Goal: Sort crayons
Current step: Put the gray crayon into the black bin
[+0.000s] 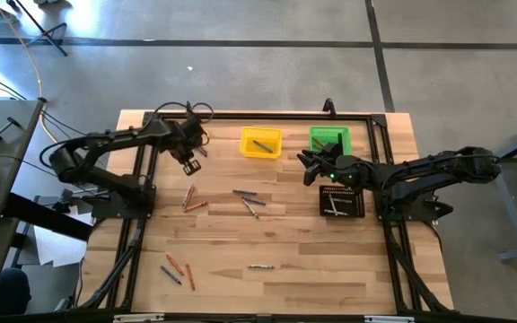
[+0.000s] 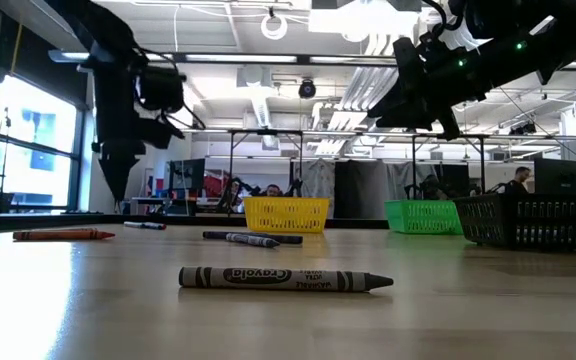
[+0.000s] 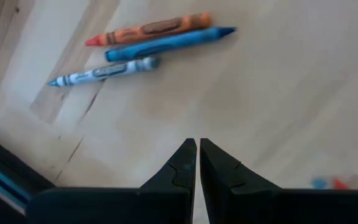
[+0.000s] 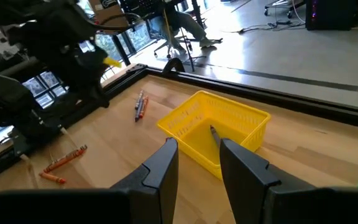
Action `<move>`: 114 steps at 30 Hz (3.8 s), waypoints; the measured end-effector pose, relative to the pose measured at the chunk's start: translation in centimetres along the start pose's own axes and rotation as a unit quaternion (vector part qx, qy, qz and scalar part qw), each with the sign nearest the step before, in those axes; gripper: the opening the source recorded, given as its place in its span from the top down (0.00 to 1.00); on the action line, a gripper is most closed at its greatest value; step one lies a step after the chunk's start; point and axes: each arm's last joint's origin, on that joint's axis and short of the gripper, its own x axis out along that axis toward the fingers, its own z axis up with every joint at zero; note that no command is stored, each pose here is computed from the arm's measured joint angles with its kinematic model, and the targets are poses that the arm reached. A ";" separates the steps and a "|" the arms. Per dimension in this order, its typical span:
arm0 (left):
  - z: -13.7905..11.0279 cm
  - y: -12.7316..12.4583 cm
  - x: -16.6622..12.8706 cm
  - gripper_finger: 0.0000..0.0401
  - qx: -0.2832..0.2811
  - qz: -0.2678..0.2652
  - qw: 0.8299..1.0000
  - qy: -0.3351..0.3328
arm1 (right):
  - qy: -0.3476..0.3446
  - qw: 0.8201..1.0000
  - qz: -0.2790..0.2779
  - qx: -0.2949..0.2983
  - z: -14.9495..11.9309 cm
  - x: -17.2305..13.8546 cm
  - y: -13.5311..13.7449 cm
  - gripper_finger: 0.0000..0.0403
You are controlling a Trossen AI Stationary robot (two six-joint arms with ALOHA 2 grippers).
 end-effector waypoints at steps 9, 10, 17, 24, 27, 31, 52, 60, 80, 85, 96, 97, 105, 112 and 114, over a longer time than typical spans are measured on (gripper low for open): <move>1.3 0.9 1.6 0.95 0.072 0.000 0.997 0.037 | 0.000 1.000 0.000 -0.013 0.0 0.0 0.0 0.72; 1.3 0.9 1.8 0.94 0.085 -0.001 0.996 0.039 | 0.000 1.000 0.000 -0.013 0.0 0.0 0.0 0.72; 1.8 0.8 2.4 0.84 0.141 0.008 0.989 0.033 | 0.000 1.000 0.000 -0.026 0.0 0.0 0.0 0.72; 2.8 1.4 2.4 0.74 0.189 0.100 0.977 0.012 | 0.000 0.999 0.000 -0.052 0.0 0.0 0.0 0.72; 3.0 1.5 2.4 0.71 0.188 0.105 0.977 0.002 | 0.000 0.999 0.000 -0.053 0.0 0.0 0.0 0.72; 3.0 1.5 2.4 0.65 0.188 0.103 0.977 0.002 | 0.000 0.998 0.000 -0.064 0.0 0.0 0.0 0.72; 2.8 1.9 2.5 0.54 0.186 0.137 0.973 0.024 | 0.006 0.998 -0.003 -0.070 -0.1 0.0 -0.1 0.72; 2.8 2.4 4.9 0.54 0.194 0.123 0.970 0.074 | 0.009 0.997 -0.005 -0.072 -0.2 0.0 -0.1 0.72; 3.3 2.8 5.1 0.54 0.243 0.139 0.958 0.060 | 0.022 0.996 -0.011 -0.080 -0.5 0.0 -0.3 0.72; 3.4 3.4 5.2 0.54 0.266 0.140 0.952 0.058 | 0.024 0.996 -0.012 -0.082 -0.5 0.0 -0.3 0.72; 3.1 4.7 5.4 0.54 0.287 0.105 0.951 0.048 | 0.031 0.996 -0.022 -0.085 -0.6 0.1 -0.6 0.72; 3.1 4.8 5.4 0.54 0.288 0.102 0.951 0.047 | 0.032 0.995 -0.025 -0.086 -0.5 0.2 -0.8 0.72; 3.1 4.9 6.5 0.54 0.329 0.070 0.940 0.056 | 0.046 0.995 -0.047 -0.079 -0.7 0.4 -1.5 0.72; 3.1 4.7 7.0 0.54 0.339 0.067 0.936 0.066 | 0.049 0.994 -0.051 -0.081 -0.7 0.4 -1.6 0.72; 3.0 4.7 7.1 0.56 0.342 0.062 0.935 0.068 | 0.049 0.994 -0.051 -0.081 -0.7 0.4 -1.6 0.72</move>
